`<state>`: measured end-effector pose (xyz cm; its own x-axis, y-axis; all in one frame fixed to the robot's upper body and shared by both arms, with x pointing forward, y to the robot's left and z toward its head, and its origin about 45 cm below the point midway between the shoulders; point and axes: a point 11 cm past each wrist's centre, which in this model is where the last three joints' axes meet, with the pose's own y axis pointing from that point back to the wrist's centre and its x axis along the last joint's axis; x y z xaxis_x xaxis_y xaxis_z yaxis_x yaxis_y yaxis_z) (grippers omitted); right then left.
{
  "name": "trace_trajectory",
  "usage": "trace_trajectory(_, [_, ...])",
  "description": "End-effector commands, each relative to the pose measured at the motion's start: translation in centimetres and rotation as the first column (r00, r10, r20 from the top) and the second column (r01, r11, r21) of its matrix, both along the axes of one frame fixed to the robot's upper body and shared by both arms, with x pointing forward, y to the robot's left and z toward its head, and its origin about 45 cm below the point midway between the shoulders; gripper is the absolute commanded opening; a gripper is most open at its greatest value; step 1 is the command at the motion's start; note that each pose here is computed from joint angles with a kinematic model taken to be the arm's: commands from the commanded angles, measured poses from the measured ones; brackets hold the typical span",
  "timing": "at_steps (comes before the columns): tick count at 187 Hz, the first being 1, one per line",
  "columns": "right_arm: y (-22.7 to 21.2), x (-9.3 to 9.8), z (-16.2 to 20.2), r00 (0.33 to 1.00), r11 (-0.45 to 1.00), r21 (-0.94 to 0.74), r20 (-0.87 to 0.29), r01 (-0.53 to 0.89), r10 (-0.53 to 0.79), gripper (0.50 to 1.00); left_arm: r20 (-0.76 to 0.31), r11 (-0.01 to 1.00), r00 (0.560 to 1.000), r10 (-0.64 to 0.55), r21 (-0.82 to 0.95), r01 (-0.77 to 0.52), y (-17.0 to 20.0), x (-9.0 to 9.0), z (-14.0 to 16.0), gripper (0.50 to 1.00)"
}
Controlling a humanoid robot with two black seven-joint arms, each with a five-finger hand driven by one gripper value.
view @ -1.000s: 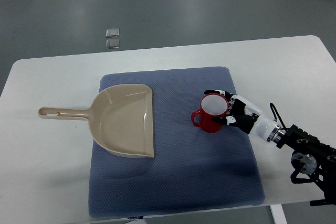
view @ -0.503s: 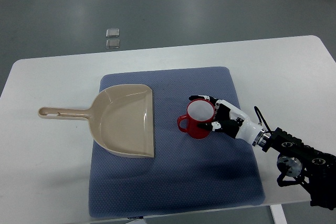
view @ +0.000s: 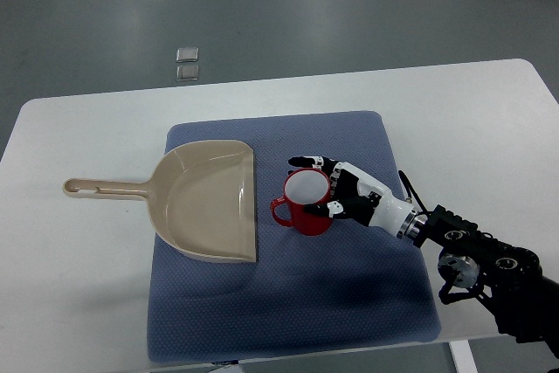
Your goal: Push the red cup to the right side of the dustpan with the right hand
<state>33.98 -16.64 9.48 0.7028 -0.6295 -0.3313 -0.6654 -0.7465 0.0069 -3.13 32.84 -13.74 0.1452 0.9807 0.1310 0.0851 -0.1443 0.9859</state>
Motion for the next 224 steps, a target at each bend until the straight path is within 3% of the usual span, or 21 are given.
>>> trace_trajectory(1, [0.7, -0.3, -0.3, 1.0, 1.0, -0.016, -0.003, -0.019, 0.019, 0.934, 0.0, 1.0, 1.0, -0.001, 0.0, 0.001, 0.0, 0.0, 0.0, 1.0])
trace_trajectory(117, [4.1, -1.0, -0.3, 0.998, 0.998, 0.008, 0.005, -0.061, 0.061, 0.934, 0.0, 1.0, 1.0, -0.001, 0.0, 0.001, 0.0, 0.0, 0.0, 1.0])
trace_trajectory(224, [2.9, -0.1, 0.4, 1.0, 0.997, 0.073, -0.017, 0.002, -0.001, 0.934, 0.0, 1.0, 1.0, 0.001, 0.0, -0.001, 0.0, 0.0, 0.0, 1.0])
